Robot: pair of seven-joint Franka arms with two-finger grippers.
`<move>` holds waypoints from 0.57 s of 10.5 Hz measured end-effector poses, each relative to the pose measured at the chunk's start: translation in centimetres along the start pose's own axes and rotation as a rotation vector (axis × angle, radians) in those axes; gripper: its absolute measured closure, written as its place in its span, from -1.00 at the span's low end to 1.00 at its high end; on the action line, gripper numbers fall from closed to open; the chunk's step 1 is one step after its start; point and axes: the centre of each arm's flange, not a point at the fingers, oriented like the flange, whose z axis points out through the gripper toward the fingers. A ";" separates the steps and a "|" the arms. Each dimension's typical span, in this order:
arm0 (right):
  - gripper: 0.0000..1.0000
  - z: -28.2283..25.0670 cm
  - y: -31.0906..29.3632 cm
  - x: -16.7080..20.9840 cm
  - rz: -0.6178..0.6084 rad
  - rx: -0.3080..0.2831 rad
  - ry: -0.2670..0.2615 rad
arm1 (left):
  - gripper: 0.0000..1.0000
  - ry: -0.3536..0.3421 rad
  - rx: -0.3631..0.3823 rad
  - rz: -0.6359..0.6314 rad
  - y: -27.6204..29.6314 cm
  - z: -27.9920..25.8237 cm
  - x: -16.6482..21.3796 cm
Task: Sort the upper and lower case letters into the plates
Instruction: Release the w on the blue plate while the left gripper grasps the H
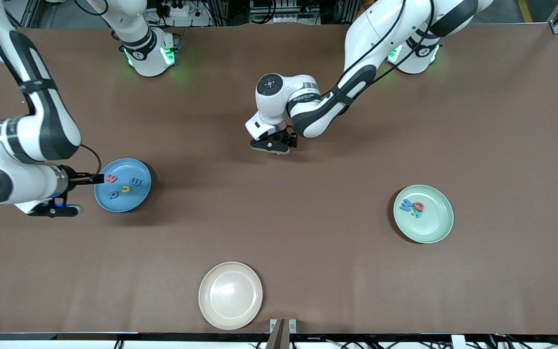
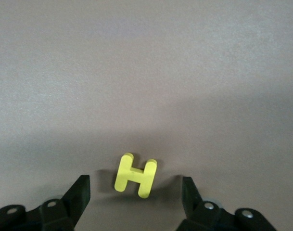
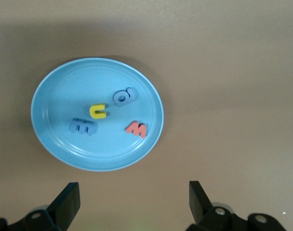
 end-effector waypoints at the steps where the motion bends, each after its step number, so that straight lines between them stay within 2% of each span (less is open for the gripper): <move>1: -1.00 -1.6 1.0 -0.3 0.011 0.012 0.006 | -0.66 0.000 0.000 0.002 0.1 0.0 -0.1; 4: -1.00 -6.2 3.1 -0.9 0.051 0.024 0.024 | -0.58 0.000 0.001 0.009 0.1 0.1 -0.1; 6: -1.00 -8.2 4.4 -1.2 0.077 0.057 0.046 | -0.52 -0.001 0.002 0.010 0.0 0.1 -0.1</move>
